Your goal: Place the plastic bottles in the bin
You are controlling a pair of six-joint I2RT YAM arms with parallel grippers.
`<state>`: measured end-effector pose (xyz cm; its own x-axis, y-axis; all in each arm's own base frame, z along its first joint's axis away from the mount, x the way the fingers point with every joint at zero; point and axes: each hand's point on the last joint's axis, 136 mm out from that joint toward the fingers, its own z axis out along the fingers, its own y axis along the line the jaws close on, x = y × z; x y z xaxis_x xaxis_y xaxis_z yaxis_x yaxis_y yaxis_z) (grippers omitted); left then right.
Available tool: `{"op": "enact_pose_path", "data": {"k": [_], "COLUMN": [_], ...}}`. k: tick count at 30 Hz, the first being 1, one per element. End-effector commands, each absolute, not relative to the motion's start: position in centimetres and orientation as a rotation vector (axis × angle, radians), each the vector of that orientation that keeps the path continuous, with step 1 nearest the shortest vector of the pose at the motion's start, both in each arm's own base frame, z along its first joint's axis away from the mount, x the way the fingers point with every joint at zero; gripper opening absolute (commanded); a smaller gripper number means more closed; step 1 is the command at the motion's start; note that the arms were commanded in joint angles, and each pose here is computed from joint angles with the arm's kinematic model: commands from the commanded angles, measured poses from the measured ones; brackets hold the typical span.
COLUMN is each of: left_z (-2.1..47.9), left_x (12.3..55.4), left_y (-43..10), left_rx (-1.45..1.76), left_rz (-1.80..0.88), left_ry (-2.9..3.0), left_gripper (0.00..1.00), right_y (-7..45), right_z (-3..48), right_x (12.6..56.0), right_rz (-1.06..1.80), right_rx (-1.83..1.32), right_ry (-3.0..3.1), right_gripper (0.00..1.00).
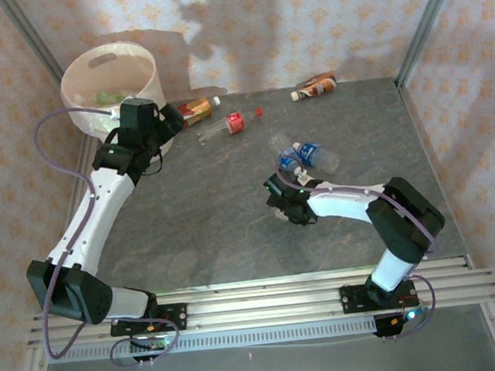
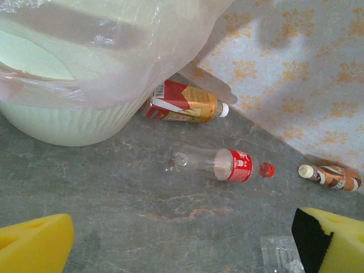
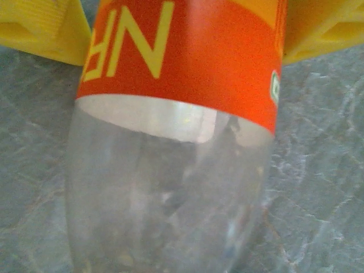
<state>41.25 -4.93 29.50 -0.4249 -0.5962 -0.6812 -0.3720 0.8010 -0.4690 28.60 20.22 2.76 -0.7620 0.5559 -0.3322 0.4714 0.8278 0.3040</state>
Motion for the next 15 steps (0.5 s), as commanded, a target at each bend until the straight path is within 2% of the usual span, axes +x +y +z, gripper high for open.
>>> {"op": "enact_pose_path", "data": {"k": [1, 7, 11, 15], "left_z": [29.0, 28.1, 28.0, 28.1], "left_x": [41.0, 41.5, 41.5, 40.9], "left_y": [-5.4, -8.5, -11.0, -13.6], "left_rx": [-0.681, -0.644, -0.556, -0.416], "left_rz": [-0.333, -0.543, -0.678, -0.723], "left_ry": [2.101, 2.125, 2.143, 2.195], "left_gripper": [1.00, 1.00, 1.00, 1.00], "right_y": [18.7, 17.7, 18.1, 18.7], "right_z": [2.6, 4.0, 5.6, 7.0], "right_x": [27.2, 26.6, 26.8, 26.9], "right_rz": [0.237, 0.244, 0.295, 0.337], "right_rx": [0.719, 0.576, 0.470, 0.376], "right_ry": [2.605, 2.573, 2.550, 2.539], "right_gripper": [0.72, 0.57, 0.42, 0.40]}}
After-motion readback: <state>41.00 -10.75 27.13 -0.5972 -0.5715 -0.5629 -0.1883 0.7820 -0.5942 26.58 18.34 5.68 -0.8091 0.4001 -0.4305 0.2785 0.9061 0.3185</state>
